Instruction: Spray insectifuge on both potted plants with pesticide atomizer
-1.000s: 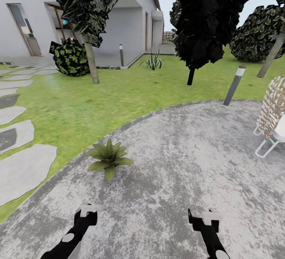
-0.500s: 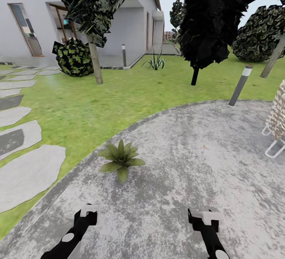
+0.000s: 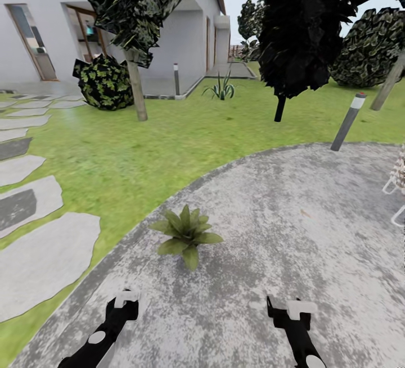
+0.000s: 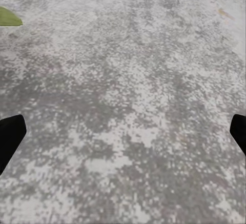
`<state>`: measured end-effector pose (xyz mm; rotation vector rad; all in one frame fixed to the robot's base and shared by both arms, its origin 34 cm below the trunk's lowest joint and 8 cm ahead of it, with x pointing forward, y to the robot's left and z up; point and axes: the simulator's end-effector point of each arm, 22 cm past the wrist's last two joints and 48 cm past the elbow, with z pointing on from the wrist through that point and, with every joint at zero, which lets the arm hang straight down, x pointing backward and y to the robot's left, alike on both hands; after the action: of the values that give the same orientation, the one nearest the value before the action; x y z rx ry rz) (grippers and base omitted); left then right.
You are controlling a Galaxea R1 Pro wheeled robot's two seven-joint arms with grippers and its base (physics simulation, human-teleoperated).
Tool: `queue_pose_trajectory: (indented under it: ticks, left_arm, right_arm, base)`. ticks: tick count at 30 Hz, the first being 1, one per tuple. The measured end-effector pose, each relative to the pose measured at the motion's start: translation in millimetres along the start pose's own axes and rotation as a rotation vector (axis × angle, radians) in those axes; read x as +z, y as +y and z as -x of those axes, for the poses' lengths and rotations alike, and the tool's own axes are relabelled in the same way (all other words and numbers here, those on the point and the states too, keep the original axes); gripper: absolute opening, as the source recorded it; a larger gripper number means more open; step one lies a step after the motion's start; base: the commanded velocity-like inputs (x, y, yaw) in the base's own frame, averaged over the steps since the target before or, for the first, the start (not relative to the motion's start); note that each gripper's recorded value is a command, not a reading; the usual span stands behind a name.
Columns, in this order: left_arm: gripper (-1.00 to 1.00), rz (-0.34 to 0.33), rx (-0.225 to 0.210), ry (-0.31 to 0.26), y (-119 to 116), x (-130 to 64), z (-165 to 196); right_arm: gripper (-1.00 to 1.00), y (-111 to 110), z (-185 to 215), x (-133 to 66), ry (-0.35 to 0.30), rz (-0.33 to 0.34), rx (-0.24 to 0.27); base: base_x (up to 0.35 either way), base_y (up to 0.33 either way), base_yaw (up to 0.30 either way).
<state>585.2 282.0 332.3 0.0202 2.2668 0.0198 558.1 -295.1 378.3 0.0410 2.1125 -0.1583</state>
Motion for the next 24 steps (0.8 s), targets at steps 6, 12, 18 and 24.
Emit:
queue_pose_trajectory:
  ticks: [6,12,18,24]
  left_arm:
    - [-1.0,-0.001,0.0,-0.004,-0.8,-0.1,1.5]
    - [-1.0,-0.001,0.0,-0.005,-0.9,-0.3,2.7]
    - [-1.0,-0.012,0.017,-0.005,-1.1,-0.3,3.3]
    - [-1.0,-0.195,0.089,0.006,9.8,-5.7,5.8]
  right_arm:
    - [1.0,0.1,0.1,-0.3,0.0,0.001,0.0]
    - [1.0,0.0,1.6,-0.2,-0.003,0.001,0.0]
    - [1.0,2.3,2.3,-0.3,-0.004,0.007,-0.005]
    - [1.0,38.2,4.7,-3.6,-0.023,0.122,-0.131]
  base:
    - [0.119,0.291,-0.243]
    - [0.015,0.191,-0.217]
    - [0.001,0.019,-0.026]
    - [0.0,0.001,-0.002]
